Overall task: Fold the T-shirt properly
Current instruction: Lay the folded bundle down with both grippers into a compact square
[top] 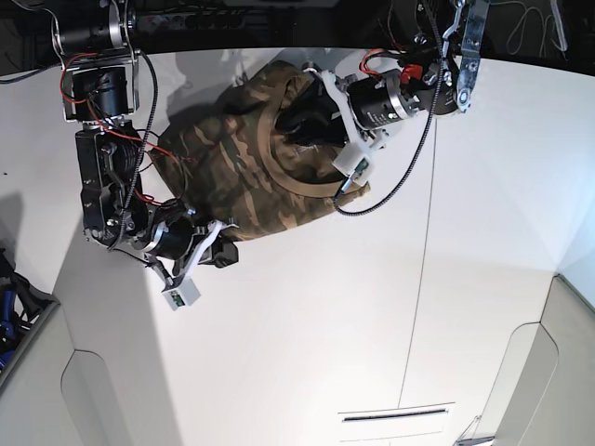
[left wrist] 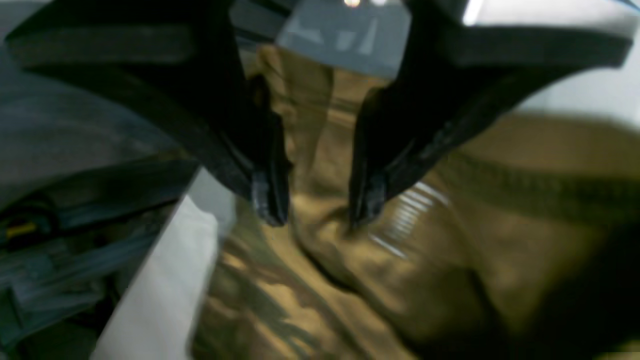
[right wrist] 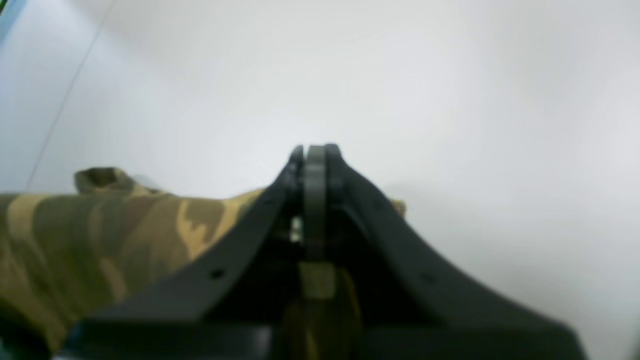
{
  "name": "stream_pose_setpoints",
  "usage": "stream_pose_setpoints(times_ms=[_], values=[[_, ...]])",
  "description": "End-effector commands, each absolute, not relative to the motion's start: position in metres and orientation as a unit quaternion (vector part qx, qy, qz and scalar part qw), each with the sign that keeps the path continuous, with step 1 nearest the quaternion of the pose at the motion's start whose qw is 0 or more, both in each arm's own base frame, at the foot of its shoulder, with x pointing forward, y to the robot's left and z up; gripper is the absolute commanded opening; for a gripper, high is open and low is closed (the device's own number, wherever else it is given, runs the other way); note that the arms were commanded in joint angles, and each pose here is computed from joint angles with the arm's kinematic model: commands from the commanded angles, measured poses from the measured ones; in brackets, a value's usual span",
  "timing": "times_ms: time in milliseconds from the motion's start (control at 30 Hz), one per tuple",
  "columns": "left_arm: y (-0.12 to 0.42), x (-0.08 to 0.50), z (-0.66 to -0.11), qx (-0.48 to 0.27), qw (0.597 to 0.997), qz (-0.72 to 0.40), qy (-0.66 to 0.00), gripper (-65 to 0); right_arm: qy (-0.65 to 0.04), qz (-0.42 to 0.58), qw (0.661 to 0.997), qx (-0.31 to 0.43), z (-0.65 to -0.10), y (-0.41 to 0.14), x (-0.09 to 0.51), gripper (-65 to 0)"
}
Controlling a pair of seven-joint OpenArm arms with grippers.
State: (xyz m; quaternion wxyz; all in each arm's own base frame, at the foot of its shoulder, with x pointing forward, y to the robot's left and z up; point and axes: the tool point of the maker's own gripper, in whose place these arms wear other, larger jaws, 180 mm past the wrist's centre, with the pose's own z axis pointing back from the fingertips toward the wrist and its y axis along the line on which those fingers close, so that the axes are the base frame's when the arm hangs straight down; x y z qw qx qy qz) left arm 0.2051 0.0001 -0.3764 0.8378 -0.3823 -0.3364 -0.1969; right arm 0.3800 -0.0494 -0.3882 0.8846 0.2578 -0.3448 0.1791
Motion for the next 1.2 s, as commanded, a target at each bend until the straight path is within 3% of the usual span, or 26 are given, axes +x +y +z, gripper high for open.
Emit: stream_pose_setpoints(times_ms=[0,333,633,1167], values=[[0.0,0.214,-0.371,-0.385,0.83,-0.2,-0.351,-43.4,-0.367,0.18,0.873,0.266,-0.374,-0.047,0.39,-65.0],[0.022,0.249,-0.399,-0.314,0.858,-0.222,-0.341,-43.4,-0.32,0.183,0.891,0.266,-0.396,-0.05,0.367,-65.0],[0.057,0.292,-0.394,-0.223,0.874,-0.215,-0.374,-43.4,-0.285,0.158,0.887,0.327,-0.413,-0.038,0.318,-65.0],[0.054,0.319,-0.374,-0.212,0.86,-0.217,-0.411,-43.4,-0.28,0.159,0.859,0.398,-0.39,0.003,0.236,-65.0]])
